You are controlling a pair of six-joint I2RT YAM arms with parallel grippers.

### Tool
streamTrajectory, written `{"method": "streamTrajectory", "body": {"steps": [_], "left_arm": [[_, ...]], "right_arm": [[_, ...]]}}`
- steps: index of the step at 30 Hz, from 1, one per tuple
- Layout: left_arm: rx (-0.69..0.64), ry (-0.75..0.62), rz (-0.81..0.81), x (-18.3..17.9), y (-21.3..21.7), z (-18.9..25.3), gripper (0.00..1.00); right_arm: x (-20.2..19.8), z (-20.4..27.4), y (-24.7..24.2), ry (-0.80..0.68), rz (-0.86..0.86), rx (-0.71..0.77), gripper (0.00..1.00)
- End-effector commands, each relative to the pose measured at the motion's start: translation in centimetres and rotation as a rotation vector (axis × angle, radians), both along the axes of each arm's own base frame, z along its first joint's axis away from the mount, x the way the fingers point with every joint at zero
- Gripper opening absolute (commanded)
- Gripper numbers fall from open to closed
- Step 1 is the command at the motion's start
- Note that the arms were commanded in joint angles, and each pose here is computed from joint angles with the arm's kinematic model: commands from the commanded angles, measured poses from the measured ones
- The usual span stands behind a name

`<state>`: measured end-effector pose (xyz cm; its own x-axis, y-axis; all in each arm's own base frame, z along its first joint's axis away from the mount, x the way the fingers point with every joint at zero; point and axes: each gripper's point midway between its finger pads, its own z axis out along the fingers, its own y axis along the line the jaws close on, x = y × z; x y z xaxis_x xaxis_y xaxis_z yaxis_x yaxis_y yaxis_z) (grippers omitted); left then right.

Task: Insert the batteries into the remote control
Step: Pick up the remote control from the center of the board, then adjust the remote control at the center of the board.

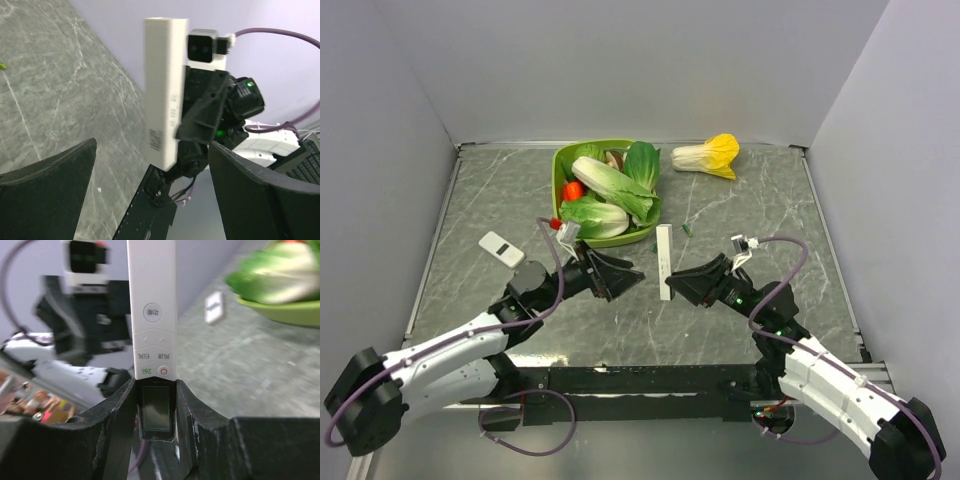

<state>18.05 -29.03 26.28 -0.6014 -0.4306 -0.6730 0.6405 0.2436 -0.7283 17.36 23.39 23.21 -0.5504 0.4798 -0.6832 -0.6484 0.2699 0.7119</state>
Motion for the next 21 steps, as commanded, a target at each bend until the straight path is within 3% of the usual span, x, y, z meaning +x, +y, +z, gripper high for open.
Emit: {"method": "streamTrajectory", "body": {"steps": [1, 13, 17, 21], "left_arm": [[-0.119, -0.150, 0.053, 0.6, -1.0, 4.3, 0.97], [-0.181, -0.221, -0.138, -2.8, -4.7, 5.3, 0.97], [-0.164, -0.209, -0.137, -2.7, -5.3, 4.9, 0.88], [-0.160, -0.209, -0.121, -2.3, -5.4, 4.8, 0.71]], "right_arm": [[-2.4, 5.4, 0.4, -0.161, 0.087, 0.171, 0.17], [-3.3, 4.9, 1.2, -0.155, 0.139, 0.198, 0.18], [-3.6, 4.9, 1.4, -0.160, 0.154, 0.198, 0.18], [-3.8, 4.7, 1.5, -0.167, 0.166, 0.190, 0.19]]}}
